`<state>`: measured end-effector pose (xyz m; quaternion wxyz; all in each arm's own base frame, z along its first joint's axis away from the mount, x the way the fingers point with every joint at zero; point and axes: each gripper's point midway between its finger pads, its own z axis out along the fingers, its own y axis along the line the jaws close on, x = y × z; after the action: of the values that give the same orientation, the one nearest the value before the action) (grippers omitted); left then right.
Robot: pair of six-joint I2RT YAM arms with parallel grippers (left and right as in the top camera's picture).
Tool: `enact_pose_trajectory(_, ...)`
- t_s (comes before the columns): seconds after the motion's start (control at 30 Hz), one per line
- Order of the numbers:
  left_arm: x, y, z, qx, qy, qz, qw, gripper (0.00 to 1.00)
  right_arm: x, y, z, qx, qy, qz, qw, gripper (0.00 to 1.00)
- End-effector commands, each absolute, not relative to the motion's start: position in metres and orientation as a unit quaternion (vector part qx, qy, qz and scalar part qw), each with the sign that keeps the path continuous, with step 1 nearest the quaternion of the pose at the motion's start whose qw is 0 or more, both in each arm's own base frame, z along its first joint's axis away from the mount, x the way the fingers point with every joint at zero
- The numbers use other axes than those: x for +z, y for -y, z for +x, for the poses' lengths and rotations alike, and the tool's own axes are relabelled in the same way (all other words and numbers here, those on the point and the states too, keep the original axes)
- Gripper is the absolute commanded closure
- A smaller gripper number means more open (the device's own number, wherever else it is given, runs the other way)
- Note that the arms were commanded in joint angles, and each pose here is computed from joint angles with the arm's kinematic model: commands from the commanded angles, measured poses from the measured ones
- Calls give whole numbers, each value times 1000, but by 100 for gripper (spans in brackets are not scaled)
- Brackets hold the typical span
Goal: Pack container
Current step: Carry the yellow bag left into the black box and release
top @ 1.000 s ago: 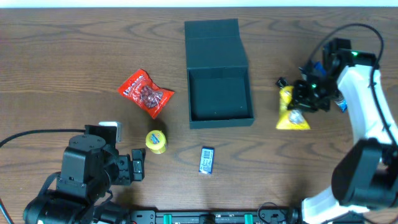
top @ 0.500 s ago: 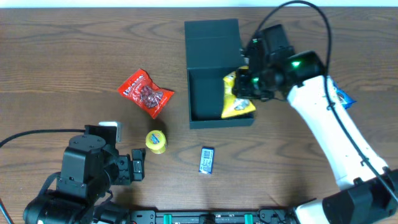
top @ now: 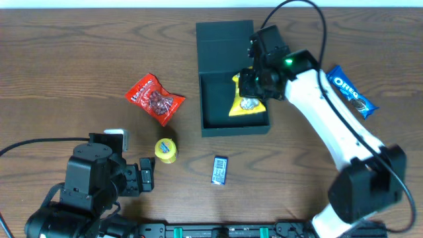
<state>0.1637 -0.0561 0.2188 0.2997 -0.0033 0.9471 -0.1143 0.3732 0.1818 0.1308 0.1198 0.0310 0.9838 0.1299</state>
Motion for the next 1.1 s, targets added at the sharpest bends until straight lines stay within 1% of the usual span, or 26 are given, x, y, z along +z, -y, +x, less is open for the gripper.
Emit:
enact_pose_trajectory(0.0, 215, 57, 163, -117, -949, -9, 292, 5, 127, -177, 380, 115, -985, 45, 120, 99)
enact_pose_trajectory(0.27, 215, 57, 163, -117, -949, -9, 293, 5, 113, -156, 381, 84, -990, 61, 92, 99)
enact_pose_trajectory(0.5, 215, 57, 163, -117, -949, -9, 293, 5, 100, -166, 379, 89, -992, 36, 76, 98)
enact_pose_trajectory(0.77, 215, 57, 163, -117, -949, -9, 293, 5, 90, -178, 386, 93, -992, 13, 84, 97)
enact_pose_trajectory(1.0, 215, 57, 163, -117, -949, -9, 293, 5, 68, -176, 382, 79, -995, 11, 56, 95)
enact_pose_trajectory(1.07, 215, 57, 163, -117, -949, -9, 293, 5, 66, -176, 381, 78, -996, 11, 53, 92)
